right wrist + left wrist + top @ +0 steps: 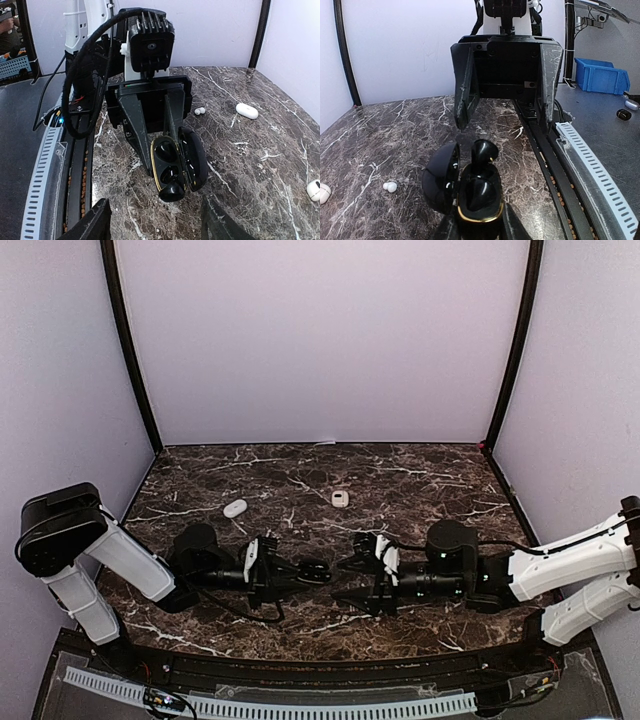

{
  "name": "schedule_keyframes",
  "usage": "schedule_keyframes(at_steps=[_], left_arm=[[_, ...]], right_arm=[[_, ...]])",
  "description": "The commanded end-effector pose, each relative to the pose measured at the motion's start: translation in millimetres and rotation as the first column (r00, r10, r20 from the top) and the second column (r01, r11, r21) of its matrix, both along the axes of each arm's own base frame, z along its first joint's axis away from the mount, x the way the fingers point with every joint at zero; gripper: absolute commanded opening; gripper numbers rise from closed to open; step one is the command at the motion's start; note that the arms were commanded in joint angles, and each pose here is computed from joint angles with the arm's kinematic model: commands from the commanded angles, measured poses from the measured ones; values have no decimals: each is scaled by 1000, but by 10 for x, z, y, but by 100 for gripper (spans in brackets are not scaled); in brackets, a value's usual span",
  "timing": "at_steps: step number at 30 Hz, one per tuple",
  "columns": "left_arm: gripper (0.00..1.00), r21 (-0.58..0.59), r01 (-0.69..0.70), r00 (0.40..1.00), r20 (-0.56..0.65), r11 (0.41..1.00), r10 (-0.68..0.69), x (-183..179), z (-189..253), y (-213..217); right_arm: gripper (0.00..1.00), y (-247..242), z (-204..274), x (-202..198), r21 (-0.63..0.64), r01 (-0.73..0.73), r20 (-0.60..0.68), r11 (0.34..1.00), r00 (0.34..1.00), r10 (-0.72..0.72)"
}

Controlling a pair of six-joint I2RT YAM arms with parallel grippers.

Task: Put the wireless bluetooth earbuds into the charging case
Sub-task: Adjust the right earbud in the right side groove of the charging case.

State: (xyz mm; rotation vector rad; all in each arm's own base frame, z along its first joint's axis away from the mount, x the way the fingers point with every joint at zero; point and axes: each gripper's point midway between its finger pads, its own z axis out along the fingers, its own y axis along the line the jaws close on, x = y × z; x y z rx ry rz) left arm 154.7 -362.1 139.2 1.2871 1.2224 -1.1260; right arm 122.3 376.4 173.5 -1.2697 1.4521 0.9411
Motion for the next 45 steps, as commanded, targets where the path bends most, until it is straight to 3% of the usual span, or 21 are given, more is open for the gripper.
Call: schedule_keyframes(at_steps=[1, 5, 18, 45], left_arm=[[11, -41, 36, 999, 17, 999, -36, -47, 132, -30], [11, -40, 49, 999, 15, 998, -48, -67, 128, -32], [11, -32, 61, 998, 3, 998, -61, -72, 109, -51], [11, -24, 36, 999, -5, 999, -37, -22, 101, -64]], right_arm=[[57, 48, 33, -22, -3, -35, 16, 999, 999, 35], [47, 97, 18, -16, -16, -45, 17, 999, 999, 45], [48, 149, 40, -82, -6, -92, 6, 996, 996, 92], [14, 139, 38, -133, -4, -113, -22, 994, 993, 113]])
